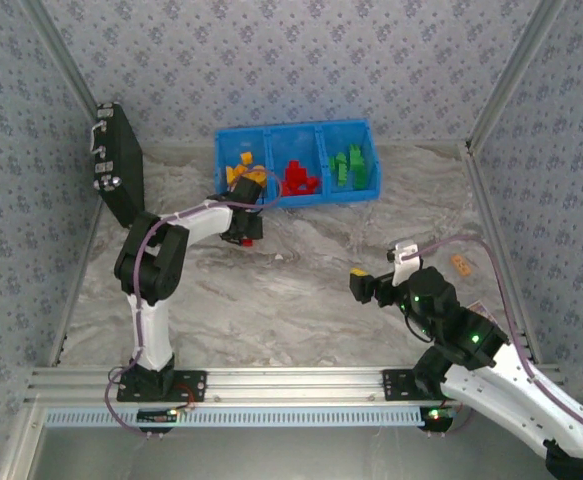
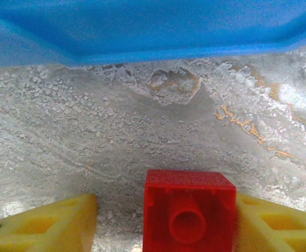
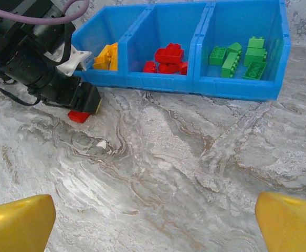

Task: Sort the legos into containers by color
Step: Pick up the lego from the center of the table, then place the lego in the container.

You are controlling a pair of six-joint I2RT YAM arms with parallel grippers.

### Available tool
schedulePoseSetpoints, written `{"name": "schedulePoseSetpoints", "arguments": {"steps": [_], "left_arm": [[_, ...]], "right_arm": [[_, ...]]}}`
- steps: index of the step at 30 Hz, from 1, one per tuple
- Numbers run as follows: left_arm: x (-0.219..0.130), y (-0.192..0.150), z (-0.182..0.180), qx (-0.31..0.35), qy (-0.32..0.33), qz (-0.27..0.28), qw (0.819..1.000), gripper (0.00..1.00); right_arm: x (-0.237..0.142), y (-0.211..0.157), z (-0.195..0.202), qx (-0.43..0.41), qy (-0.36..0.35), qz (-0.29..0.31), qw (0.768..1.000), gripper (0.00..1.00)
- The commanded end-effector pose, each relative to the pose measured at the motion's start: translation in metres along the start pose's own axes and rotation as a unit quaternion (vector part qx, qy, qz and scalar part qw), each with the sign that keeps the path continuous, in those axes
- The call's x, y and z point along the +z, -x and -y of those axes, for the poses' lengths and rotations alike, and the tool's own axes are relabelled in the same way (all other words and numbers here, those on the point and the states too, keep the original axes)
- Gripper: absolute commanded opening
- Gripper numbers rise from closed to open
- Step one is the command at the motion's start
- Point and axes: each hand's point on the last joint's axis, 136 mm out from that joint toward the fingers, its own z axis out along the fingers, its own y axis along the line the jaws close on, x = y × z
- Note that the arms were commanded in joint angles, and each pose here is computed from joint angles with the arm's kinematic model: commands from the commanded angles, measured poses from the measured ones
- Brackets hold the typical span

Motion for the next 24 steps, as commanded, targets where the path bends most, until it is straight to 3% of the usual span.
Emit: {"name": "schedulePoseSetpoints", "arguments": {"steps": [1,5,9,12,16,20,24], "left_arm": [[0.004,-0.009,0.004,-0.003,-0.006,-0.017,1.0,0.51],[0.003,-0.015,0.003,-0.003,-0.008,-0.022,1.0,0.33],[-0.002,-0.02,0.005,-0.009,-0.014,-0.022,1.0,0.26],[-0.025,-0.01,0.025,-0.01,-0.045,-0.002,0.999,0.25],[-0.08,0.037,0.061,0.017,-0.077,0.068,0.995,0.24],[-0.129,0.093,0.098,0.007,-0.147,0.128,0.981,0.24],[-0.149,0.139,0.124,0.006,-0.177,0.178,0.968,0.24]], "right_arm": [[-0.004,0.008,0.004,-0.007,-0.013,0.012,1.0,0.99],[-0.008,0.021,0.021,0.034,-0.062,0.035,0.997,0.99],[-0.013,0.038,0.026,0.02,-0.072,0.057,0.996,0.99],[-0.018,0.047,0.032,0.014,-0.087,0.067,0.994,0.99],[-0.013,0.055,0.015,-0.049,-0.04,0.081,0.995,0.99],[-0.013,0.061,0.015,-0.05,-0.037,0.091,0.994,0.99],[-0.015,0.062,0.022,-0.049,-0.054,0.09,0.993,0.99]]}}
